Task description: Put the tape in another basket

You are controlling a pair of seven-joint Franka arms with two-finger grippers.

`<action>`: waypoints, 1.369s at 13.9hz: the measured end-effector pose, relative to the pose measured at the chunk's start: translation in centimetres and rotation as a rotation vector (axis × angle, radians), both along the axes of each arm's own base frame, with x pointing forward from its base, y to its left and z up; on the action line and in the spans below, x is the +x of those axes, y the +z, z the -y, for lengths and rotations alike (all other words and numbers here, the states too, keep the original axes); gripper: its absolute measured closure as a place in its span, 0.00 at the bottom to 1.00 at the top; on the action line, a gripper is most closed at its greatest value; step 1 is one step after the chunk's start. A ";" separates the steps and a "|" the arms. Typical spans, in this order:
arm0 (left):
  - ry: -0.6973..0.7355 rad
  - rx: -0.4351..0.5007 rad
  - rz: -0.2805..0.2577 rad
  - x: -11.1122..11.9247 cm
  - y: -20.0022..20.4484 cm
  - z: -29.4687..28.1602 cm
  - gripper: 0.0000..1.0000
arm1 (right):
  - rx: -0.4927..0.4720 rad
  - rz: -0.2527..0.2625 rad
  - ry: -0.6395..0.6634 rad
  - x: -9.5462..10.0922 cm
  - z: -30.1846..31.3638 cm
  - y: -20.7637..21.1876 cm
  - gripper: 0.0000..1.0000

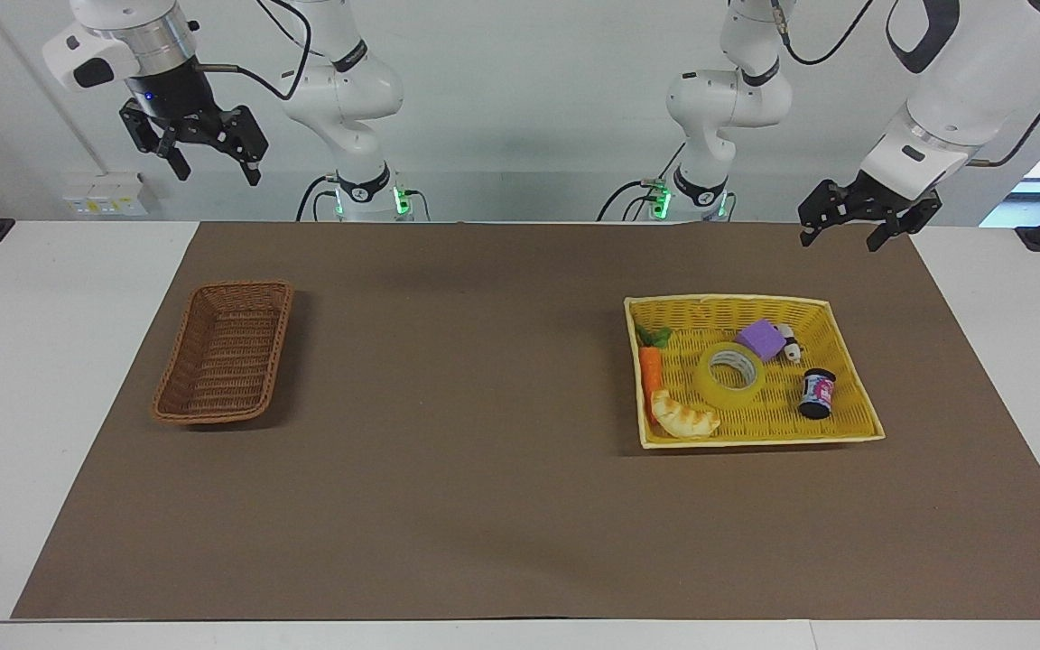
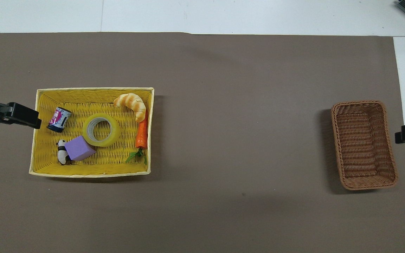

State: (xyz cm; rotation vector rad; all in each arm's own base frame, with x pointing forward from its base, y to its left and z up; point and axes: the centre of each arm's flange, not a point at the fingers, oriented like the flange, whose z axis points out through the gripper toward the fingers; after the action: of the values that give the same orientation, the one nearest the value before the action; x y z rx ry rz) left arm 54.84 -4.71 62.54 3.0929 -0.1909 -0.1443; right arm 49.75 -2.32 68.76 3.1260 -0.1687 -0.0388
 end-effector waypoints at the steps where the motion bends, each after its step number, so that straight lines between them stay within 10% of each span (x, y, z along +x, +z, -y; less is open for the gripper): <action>1: 0.000 0.000 0.002 0.1 -0.1 0.0 0.00 | 0.000 0.000 0.000 0.0 0.0 0.0 0.00; 19: -0.048 -0.004 0.085 3.6 -14.5 -1.0 0.00 | 0.000 -0.001 0.000 0.0 0.0 0.0 0.00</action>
State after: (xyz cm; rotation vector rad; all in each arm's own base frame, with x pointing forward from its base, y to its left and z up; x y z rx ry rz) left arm 58.39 -3.66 47.99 3.0944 -0.2683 -0.0143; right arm 49.75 -2.34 68.73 3.1259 -0.1695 -0.0397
